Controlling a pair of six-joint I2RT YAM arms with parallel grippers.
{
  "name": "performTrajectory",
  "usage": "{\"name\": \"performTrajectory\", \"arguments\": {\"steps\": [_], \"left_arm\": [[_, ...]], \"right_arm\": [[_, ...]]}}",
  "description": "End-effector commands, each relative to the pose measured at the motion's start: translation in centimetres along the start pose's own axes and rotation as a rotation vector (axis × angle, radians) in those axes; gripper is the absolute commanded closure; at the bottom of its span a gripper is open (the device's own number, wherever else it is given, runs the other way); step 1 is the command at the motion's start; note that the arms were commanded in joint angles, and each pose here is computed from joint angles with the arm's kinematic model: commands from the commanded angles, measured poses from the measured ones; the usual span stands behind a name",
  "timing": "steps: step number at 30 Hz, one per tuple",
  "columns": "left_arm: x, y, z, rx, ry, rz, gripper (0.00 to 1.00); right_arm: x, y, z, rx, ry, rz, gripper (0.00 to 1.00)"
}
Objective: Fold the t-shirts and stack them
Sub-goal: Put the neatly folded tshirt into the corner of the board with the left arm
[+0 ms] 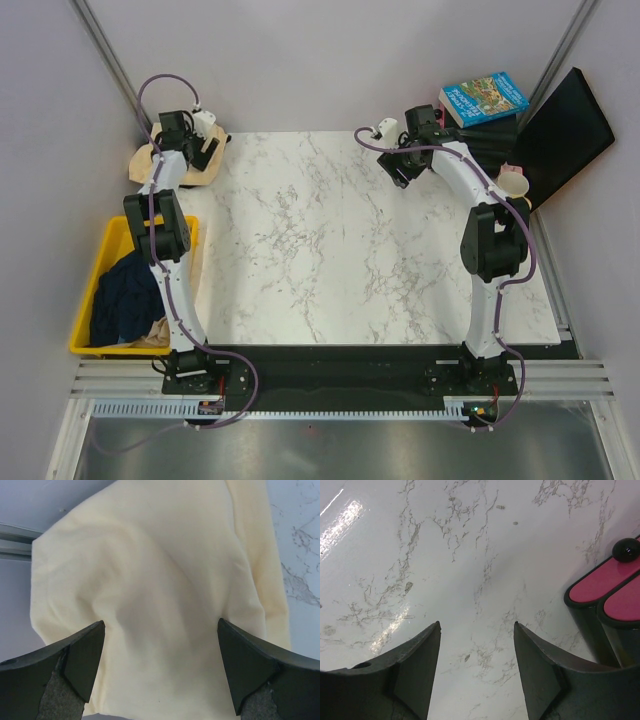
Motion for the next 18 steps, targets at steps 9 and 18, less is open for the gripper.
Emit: {"name": "performTrajectory", "arguments": {"steps": [9,18], "left_arm": [[0.3,-2.6,3.4,0.011,0.139,0.135,0.01],[7.3,1.1,-5.6,0.142,-0.099,0.047,0.0]], "right_arm": [[1.1,-0.8,-1.7,0.025,-0.049,0.043,0.32],[2.3,-1.2,-2.1,0.025,-0.062,0.093,0.28]]}}
Point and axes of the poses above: each gripper's point midway between its finger pads, its own x axis back along the fingers, its own y axis along the line the jaws close on, z = x × y, the point moved 10 cm from there along x, back along the fingers, and after that the axes turned 7 degrees about x, right-handed, at the moved point
